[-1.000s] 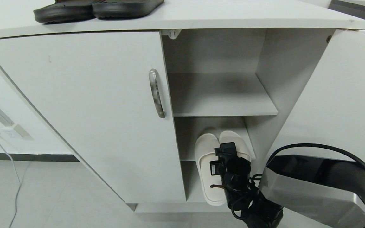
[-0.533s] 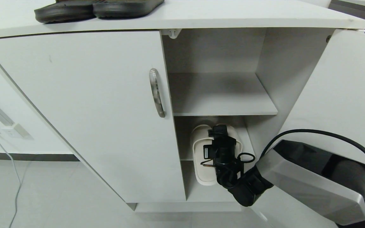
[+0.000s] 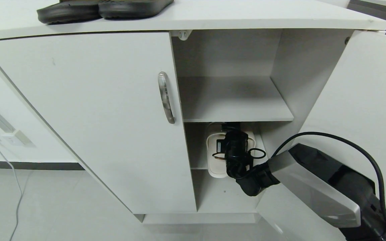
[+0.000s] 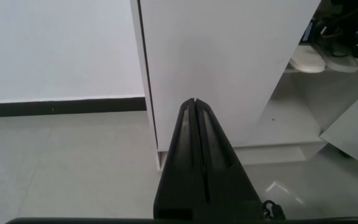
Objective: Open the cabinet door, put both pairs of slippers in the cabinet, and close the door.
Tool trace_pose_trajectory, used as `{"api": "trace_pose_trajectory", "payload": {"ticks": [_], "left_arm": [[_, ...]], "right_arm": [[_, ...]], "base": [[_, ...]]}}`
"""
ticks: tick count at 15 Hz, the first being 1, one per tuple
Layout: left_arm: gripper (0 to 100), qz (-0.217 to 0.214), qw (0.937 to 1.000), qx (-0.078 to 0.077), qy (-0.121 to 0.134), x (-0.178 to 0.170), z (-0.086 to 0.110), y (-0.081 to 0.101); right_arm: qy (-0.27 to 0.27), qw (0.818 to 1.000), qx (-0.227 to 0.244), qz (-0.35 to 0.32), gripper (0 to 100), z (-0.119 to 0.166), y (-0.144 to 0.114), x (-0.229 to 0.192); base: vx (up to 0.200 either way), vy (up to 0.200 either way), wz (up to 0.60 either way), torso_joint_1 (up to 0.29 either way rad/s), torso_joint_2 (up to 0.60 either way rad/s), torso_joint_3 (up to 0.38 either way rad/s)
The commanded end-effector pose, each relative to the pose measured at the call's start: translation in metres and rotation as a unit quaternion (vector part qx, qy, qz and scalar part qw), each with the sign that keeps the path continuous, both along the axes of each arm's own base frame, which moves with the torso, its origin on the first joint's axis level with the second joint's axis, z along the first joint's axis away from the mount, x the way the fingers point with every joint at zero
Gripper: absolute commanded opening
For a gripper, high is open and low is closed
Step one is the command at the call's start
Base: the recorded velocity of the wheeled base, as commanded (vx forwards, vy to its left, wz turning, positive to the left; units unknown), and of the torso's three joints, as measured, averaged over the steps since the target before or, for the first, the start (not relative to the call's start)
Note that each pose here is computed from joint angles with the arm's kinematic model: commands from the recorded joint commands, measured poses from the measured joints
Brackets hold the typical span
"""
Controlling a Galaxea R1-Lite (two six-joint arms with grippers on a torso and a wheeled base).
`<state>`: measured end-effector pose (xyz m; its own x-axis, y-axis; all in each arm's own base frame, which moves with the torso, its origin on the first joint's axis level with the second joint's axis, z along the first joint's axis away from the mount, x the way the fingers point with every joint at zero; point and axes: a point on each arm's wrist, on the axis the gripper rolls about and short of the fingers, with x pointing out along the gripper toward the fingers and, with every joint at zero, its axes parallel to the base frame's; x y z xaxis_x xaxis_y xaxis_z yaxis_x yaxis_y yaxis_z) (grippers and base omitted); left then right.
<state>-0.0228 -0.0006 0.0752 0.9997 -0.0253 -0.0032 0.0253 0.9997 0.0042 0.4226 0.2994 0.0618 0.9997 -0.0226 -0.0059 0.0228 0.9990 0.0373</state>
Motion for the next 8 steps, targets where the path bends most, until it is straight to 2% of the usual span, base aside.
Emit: {"api": "trace_pose_trajectory", "payload": {"ticks": [1,8], "left_arm": [[0,0.000,1.0000,0.000,0.000,0.0000,0.0000,0.0000],[0,0.000,1.0000,0.000,0.000,0.0000,0.0000,0.0000]], "right_arm": [[0.003,1.000,-0.005,-0.006,0,-0.0131,-0.0014,0.0079],[0.004,1.000,-0.015,-0.008,0,-0.0194,-0.0020,0.0112]], "base": [[0.000,0.000,0.00,0.000,0.00,0.000],[0.000,0.000,0.00,0.000,0.00,0.000]]}}
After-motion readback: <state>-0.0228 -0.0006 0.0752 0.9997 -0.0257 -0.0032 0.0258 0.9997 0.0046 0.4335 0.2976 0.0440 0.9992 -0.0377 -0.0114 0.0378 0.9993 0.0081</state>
